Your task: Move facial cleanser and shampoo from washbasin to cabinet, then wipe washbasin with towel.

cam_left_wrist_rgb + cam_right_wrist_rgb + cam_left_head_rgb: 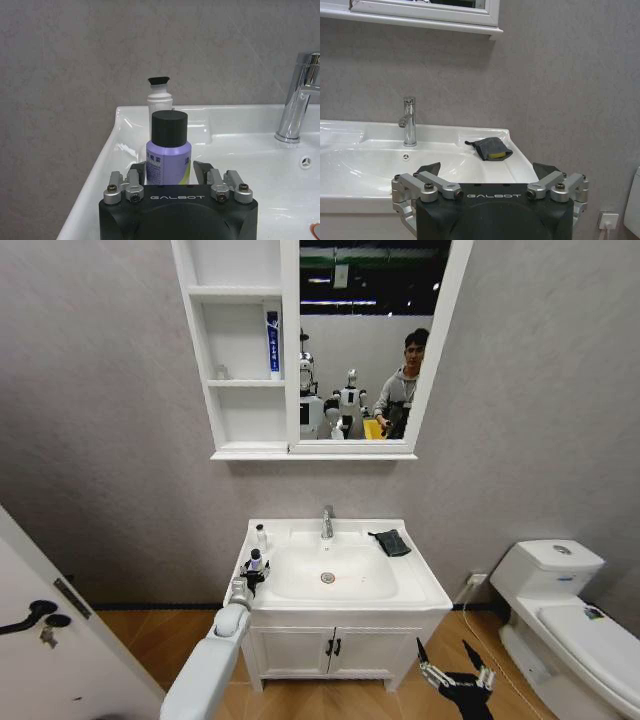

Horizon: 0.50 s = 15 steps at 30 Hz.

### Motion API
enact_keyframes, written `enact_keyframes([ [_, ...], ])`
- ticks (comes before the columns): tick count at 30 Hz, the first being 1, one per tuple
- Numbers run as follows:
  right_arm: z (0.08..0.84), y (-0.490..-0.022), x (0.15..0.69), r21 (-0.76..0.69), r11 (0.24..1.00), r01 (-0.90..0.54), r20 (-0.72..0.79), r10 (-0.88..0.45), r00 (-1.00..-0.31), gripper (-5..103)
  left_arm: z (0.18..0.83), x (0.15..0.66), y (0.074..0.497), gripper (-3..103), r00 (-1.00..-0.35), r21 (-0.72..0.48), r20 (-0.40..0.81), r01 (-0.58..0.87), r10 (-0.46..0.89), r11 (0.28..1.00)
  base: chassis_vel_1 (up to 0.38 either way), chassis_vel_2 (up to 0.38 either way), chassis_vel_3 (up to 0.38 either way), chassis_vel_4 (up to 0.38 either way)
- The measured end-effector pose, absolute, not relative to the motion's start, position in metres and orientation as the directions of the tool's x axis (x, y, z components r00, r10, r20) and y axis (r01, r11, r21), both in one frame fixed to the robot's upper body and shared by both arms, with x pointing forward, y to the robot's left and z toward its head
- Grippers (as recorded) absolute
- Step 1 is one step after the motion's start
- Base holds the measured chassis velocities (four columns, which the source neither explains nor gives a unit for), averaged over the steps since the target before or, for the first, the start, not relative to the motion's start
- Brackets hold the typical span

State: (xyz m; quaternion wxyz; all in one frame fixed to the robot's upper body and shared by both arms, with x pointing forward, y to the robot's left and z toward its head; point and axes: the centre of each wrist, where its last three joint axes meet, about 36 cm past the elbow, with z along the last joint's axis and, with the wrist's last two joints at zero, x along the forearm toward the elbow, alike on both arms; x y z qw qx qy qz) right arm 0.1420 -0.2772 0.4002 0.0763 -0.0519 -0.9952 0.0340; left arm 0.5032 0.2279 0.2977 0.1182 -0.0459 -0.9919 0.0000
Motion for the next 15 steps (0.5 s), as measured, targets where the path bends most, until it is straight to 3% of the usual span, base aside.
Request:
enact_keyframes([
  [3,0.4,-0.277,0.142,-0.074,0.992,0.098,0.148,0.108,-0.983,100,0.3,0.502,0.229,52,-0.969,-0.014,0.23,0.094,0.095,0.995,0.0,0.0,0.0,0.0],
  [5,0.4,-0.276,0.143,-0.07,0.993,0.097,0.146,0.107,-0.983,100,0.309,0.496,0.234,43,-0.971,-0.026,0.209,0.112,0.115,0.993,0.0,0.0,0.0,0.0],
  [15,0.4,-0.271,0.144,-0.054,0.994,0.096,0.144,0.103,-0.984,100,0.362,0.466,0.268,43,-0.978,0.008,0.149,0.148,0.145,0.989,0.0,0.0,0.0,0.0],
])
